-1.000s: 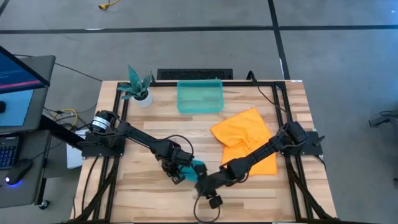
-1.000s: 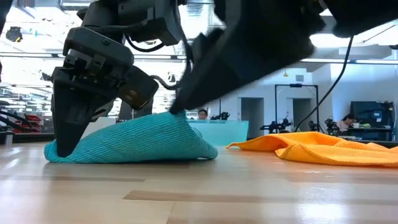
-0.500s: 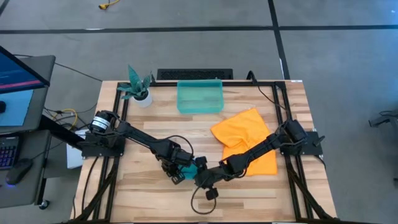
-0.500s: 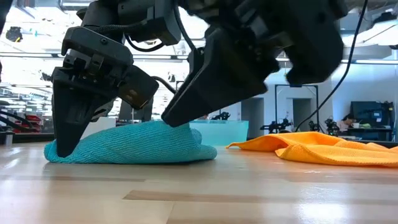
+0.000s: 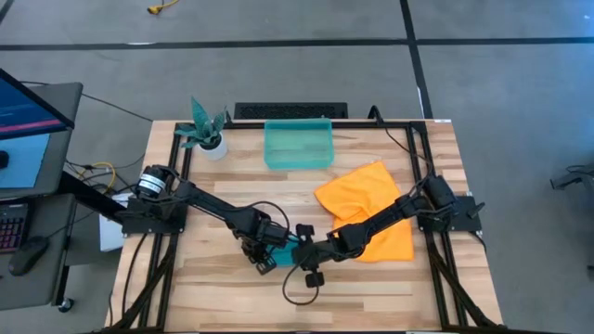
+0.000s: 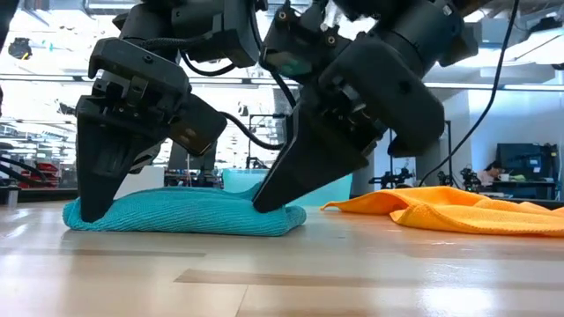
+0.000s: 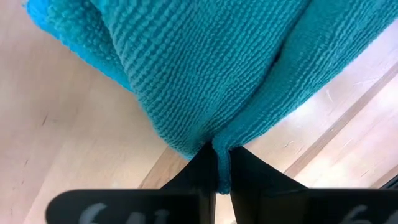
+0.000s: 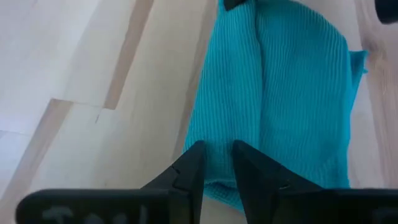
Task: Roll microfiber towels into tight, uniform cylinder then place into a basket
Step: Roll the blue microfiber cloth
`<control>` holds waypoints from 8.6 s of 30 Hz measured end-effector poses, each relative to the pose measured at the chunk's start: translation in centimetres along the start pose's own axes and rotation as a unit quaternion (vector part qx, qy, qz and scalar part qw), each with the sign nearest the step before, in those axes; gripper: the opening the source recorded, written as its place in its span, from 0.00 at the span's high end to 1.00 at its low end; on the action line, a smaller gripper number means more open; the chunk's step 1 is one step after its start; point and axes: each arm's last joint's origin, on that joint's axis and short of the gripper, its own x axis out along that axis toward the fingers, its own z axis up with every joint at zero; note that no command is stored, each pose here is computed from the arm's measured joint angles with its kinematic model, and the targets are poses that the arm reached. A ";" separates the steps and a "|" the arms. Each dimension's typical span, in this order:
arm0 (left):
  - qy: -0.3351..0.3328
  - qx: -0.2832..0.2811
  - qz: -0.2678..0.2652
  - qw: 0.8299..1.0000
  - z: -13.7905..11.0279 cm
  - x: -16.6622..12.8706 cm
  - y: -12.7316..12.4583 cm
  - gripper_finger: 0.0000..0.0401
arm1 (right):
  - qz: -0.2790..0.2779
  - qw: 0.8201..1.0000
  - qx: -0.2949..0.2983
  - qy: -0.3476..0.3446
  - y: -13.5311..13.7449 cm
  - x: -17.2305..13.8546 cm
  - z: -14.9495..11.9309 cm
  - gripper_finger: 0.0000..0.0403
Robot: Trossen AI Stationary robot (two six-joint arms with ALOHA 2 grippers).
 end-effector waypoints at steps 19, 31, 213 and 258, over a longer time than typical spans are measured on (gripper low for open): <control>0.000 0.043 0.000 0.999 -0.1 0.0 -0.2 0.71 | -0.003 1.000 0.014 0.013 -0.2 0.0 -0.3 0.76; -0.013 0.119 0.030 0.992 -1.7 -1.5 -0.3 0.67 | -0.003 1.000 0.014 0.015 -0.3 0.0 -0.4 0.76; -0.413 0.412 0.182 0.792 -10.8 4.2 -3.9 0.67 | -0.031 0.992 0.030 0.117 -0.6 2.2 3.7 0.94; -0.374 0.334 0.364 0.785 -8.4 6.2 -3.5 0.67 | 0.010 0.992 0.032 0.121 -0.5 2.1 3.8 0.93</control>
